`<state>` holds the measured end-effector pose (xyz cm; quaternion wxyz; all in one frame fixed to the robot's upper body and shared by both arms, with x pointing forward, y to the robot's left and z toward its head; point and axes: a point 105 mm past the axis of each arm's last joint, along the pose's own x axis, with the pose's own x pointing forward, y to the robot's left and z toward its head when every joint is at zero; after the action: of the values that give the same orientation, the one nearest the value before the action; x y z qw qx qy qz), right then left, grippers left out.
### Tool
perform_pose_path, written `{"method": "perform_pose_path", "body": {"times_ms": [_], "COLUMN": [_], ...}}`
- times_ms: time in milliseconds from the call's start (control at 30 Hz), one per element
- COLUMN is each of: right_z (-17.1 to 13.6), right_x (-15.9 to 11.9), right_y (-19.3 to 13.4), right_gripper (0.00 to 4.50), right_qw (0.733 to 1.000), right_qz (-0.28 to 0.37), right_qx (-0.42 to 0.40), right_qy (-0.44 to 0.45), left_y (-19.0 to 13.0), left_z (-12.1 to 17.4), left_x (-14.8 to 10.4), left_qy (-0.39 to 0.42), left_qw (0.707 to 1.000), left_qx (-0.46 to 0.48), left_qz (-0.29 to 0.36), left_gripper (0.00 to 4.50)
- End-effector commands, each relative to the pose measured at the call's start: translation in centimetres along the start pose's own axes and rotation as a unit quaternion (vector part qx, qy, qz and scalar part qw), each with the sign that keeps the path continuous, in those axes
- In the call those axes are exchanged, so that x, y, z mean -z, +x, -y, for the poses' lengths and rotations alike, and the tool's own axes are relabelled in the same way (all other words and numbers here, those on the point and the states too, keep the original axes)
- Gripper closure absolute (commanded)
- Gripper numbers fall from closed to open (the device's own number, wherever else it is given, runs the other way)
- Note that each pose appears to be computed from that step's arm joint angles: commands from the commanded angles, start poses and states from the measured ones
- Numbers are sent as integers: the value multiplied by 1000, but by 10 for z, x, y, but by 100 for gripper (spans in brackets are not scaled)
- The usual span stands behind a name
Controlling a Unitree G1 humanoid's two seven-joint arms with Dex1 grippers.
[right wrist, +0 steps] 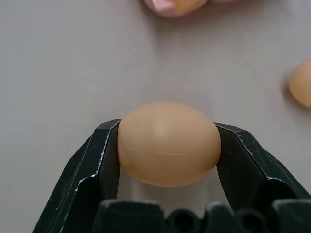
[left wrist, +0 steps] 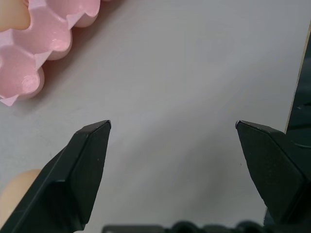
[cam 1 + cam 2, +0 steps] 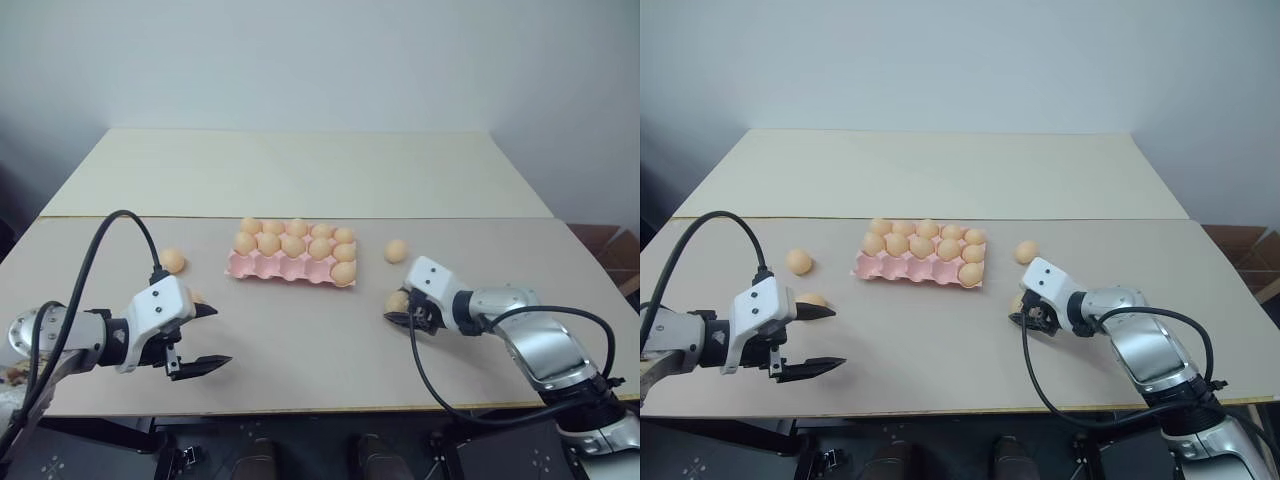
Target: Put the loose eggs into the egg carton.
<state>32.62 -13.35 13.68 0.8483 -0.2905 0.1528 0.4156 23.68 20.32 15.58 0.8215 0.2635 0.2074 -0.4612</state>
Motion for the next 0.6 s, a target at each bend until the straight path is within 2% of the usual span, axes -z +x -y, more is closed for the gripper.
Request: {"method": "perform_pose_path", "body": {"times_ms": [33,233,400,600], "right_z": [15,24,26,17], "right_x": [-49,-91,-100,-102], "right_y": [-10,22,54,71], "right_gripper": [177,177,177,177], "right_qw": [996,987,984,981], "right_qz": [75,136,146,162], "right_qx": [25,35,45,34], "right_qy": [-50,-83,-88,-105], "left_y": [-6,-7,-7,-9], "left_z": [-4,-1,1,2], "left_x": [-8,-4,-5,-2], "left_qy": [19,7,8,6], "left_qw": [1000,1000,1000,1000], "left_qx": [-14,-9,-9,-9], "left_qz": [9,-2,-3,-8], "left_gripper": [0,0,0,0]}}
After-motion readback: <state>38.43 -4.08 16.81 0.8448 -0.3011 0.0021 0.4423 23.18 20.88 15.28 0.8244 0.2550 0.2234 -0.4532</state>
